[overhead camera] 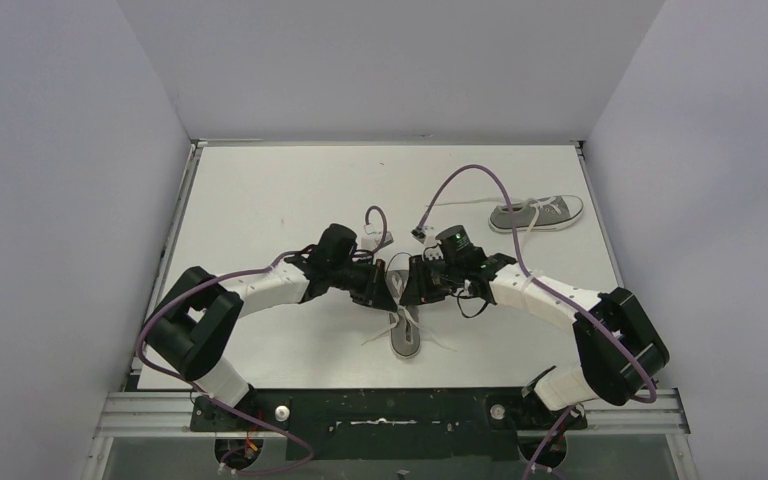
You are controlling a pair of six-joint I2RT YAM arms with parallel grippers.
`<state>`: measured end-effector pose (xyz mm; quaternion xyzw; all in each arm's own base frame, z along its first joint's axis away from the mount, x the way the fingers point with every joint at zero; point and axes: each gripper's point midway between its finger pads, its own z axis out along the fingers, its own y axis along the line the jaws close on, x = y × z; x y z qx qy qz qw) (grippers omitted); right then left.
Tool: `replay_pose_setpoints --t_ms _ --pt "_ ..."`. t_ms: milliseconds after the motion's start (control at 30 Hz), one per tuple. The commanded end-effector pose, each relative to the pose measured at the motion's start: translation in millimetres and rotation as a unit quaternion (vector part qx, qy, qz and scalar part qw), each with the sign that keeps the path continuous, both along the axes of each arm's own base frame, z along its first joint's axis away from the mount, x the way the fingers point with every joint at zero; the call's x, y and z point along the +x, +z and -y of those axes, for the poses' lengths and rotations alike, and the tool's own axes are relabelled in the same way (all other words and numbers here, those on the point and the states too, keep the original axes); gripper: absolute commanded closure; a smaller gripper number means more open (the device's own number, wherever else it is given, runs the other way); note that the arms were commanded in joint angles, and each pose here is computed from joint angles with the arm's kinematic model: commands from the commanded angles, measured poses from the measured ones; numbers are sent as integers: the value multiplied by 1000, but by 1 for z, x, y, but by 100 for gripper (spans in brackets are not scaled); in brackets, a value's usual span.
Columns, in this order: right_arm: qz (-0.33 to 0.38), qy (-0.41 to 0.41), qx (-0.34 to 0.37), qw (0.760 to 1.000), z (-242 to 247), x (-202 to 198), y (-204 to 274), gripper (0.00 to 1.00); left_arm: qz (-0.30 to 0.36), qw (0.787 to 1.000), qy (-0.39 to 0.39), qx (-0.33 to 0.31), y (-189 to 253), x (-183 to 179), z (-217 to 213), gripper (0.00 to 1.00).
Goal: Tie the shoes
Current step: Cross the shoelace with the shoelace.
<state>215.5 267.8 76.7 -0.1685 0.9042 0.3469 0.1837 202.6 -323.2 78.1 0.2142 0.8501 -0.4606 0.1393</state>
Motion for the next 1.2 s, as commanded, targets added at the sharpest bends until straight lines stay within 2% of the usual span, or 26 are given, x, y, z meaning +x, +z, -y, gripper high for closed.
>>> replay_pose_setpoints --t_ms 0,67,200,333,433,900,1067,1167 --pt "35 13 18 999 -12 8 12 79 29 999 -17 -25 18 8 11 100" --pt "35 14 18 999 -15 8 11 81 28 999 -17 -23 18 8 11 100" --pt "44 13 4 999 -11 10 15 100 29 999 -7 -11 15 12 9 100" --pt "48 24 -16 998 -3 5 23 100 20 1000 8 15 7 15 4 100" --pt "53 29 -5 998 -2 -1 32 100 16 1000 13 22 4 16 4 100" --pt "58 50 44 996 -24 -6 55 100 17 1000 12 -3 16 23 16 100" --pt "68 19 7 997 -5 6 49 100 22 1000 7 0 14 22 14 100" --pt "69 15 -4 998 2 10 43 90 15 1000 2 10 11 16 8 100"
